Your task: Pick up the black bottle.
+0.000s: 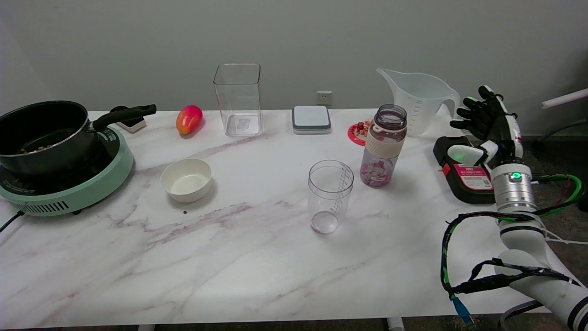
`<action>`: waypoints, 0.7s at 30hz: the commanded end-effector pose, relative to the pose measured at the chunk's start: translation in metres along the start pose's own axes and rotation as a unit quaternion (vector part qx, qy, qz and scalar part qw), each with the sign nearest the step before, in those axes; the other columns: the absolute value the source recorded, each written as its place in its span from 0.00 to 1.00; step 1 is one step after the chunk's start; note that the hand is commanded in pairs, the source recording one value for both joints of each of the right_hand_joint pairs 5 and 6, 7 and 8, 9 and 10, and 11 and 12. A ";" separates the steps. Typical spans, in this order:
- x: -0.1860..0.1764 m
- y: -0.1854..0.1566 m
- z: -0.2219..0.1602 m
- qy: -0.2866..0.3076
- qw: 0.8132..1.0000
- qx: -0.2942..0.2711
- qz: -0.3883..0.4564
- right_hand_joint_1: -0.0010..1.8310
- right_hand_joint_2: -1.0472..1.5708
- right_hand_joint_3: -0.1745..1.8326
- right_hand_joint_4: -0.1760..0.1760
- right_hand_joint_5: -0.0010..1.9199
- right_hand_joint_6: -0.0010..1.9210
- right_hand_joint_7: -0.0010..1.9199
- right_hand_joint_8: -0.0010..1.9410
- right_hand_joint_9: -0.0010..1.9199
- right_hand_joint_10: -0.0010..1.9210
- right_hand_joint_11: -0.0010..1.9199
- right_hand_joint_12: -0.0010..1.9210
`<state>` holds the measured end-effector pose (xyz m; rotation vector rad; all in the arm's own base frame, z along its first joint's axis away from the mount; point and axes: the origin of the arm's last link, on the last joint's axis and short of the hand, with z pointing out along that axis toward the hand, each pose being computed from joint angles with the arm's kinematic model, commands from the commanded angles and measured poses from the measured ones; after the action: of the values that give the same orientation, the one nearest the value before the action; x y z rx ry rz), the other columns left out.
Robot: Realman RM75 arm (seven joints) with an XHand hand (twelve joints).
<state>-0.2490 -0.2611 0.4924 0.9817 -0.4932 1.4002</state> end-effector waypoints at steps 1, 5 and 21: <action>-0.034 0.008 -0.002 -0.051 0.989 -0.019 0.140 0.63 0.10 0.53 0.50 0.08 0.08 0.21 0.21 0.27 0.27 0.37 0.37; -0.039 0.012 0.001 -0.068 0.987 -0.027 0.143 0.62 0.09 0.53 0.50 0.06 0.06 0.20 0.20 0.26 0.26 0.36 0.36; -0.056 0.055 0.008 -0.085 0.982 -0.060 0.155 0.62 0.03 0.56 0.50 0.05 0.05 0.20 0.19 0.21 0.21 0.25 0.25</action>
<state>-0.2749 -0.2842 0.4716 0.9687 -0.7560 1.5278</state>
